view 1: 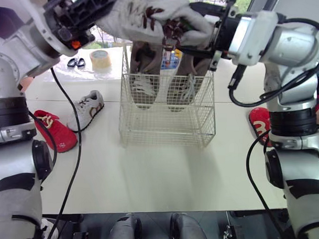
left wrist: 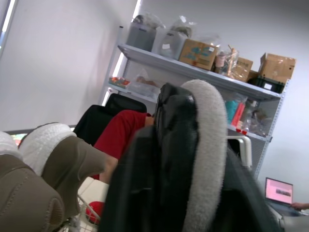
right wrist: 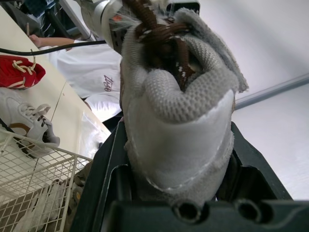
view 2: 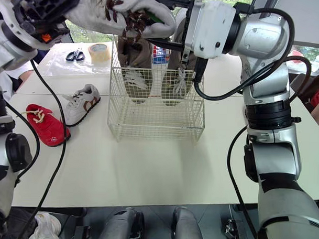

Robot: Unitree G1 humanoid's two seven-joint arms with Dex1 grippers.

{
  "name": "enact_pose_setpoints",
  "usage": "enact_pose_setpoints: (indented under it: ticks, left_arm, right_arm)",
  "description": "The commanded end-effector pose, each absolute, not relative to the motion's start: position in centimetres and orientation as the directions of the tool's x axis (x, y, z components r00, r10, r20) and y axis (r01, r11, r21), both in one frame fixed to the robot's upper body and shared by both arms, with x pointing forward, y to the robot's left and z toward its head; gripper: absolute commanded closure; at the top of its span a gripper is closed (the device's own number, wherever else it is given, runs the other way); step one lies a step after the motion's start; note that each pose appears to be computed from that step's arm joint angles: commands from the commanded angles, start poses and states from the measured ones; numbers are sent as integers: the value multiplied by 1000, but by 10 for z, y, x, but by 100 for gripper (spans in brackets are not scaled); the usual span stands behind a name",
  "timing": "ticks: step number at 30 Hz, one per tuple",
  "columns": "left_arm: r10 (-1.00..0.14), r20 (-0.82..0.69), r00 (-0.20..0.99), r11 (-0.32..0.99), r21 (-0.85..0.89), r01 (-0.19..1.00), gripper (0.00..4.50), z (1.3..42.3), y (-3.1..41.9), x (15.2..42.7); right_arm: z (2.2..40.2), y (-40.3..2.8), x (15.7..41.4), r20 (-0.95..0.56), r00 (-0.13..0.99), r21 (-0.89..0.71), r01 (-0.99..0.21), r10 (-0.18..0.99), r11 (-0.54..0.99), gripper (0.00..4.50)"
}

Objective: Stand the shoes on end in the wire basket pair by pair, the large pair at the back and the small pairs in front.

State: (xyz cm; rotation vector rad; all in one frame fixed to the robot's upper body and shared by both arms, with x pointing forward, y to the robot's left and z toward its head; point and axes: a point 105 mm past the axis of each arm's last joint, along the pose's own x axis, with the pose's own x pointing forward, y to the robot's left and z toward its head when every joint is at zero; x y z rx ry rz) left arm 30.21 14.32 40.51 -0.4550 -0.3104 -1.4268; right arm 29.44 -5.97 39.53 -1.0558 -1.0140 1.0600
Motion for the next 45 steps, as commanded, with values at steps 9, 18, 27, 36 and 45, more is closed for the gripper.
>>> enact_pose_setpoints:
  ticks: [9,18,27,36,45]
  left_arm:
    - [-687,709,158,121,-103,987,423,429,179,287]
    - [-266,936,232,114,-208,971,423,420,184,290]
    - [-346,885,313,50,-315,948,423,390,144,303]
    - [-440,841,315,63,-321,945,423,375,121,299]
    - [-472,810,348,78,-354,932,423,357,118,302]
  right_arm:
    - [400,-110,315,404,361,-742,-409,841,532,4]
    - [386,-76,300,817,402,277,-903,414,330,4]
    - [398,-50,278,835,345,328,-938,429,114,4]
    - [398,-35,269,820,328,301,-944,468,136,4]
    - [408,-29,254,849,298,280,-954,436,105,4]
